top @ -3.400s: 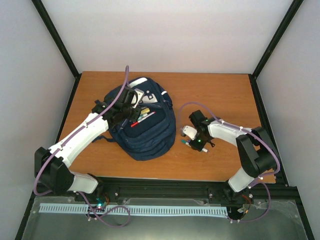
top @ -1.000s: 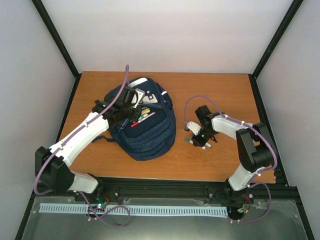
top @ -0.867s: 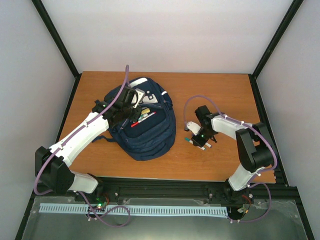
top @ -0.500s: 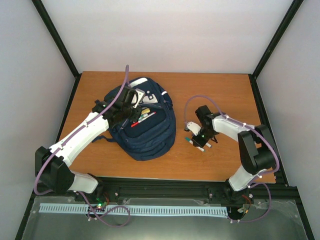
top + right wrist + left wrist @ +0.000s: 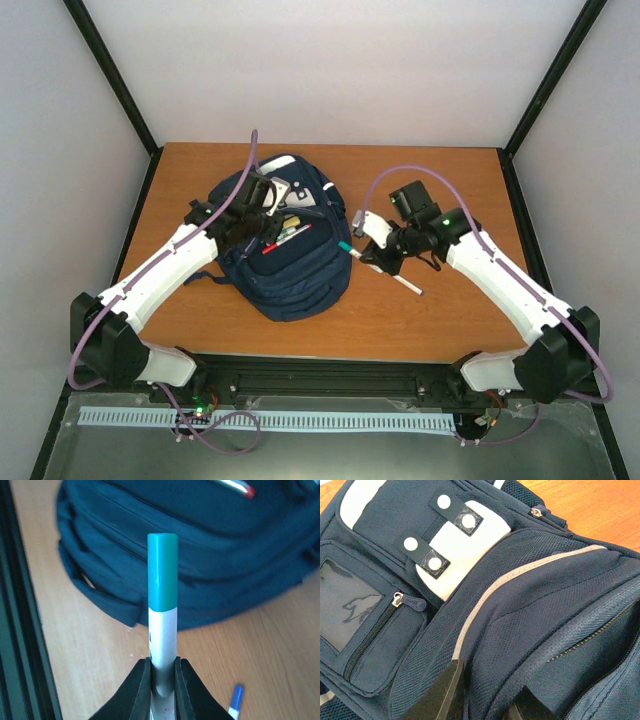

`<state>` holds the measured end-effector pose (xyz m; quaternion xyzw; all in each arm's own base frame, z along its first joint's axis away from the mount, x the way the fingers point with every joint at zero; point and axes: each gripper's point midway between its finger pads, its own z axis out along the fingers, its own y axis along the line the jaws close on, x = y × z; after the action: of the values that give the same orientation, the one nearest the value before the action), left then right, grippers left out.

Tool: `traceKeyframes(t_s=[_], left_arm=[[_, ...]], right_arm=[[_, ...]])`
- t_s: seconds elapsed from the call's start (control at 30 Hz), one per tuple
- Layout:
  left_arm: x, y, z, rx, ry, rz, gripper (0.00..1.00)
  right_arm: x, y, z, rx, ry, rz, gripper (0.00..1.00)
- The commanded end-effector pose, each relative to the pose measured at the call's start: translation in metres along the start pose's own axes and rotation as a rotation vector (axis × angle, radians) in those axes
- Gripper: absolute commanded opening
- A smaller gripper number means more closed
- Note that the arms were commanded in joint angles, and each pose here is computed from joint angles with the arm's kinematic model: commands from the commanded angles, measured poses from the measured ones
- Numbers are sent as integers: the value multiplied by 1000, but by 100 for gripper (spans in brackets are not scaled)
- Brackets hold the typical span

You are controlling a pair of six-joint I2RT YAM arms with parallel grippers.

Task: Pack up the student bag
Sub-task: Pick up the stationery from the center of the board, then place the stationery in the student bag.

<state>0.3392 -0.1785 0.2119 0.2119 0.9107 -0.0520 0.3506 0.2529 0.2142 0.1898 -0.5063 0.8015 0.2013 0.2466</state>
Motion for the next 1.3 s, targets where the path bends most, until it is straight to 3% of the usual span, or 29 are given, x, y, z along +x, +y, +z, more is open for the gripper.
traceKeyframes(t_s=[0.0, 0.3, 0.7, 0.93, 1.27], left_arm=[[-29, 4, -11, 2, -82, -39, 16], [-28, 5, -9, -4, -74, -38, 16], [-28, 2, -9, 15, -75, -41, 16], [-29, 2, -12, 15, -82, -42, 16], [-30, 1, -13, 23, -85, -44, 16]], right_arm=[[-29, 38, -9, 4, -22, -205, 6], [-68, 53, 29, 220, 102, -592, 6], [-124, 42, 80, 455, 160, -926, 6], [-126, 20, 114, 557, 237, -1044, 6], [-119, 14, 131, 580, 261, -1024, 21]])
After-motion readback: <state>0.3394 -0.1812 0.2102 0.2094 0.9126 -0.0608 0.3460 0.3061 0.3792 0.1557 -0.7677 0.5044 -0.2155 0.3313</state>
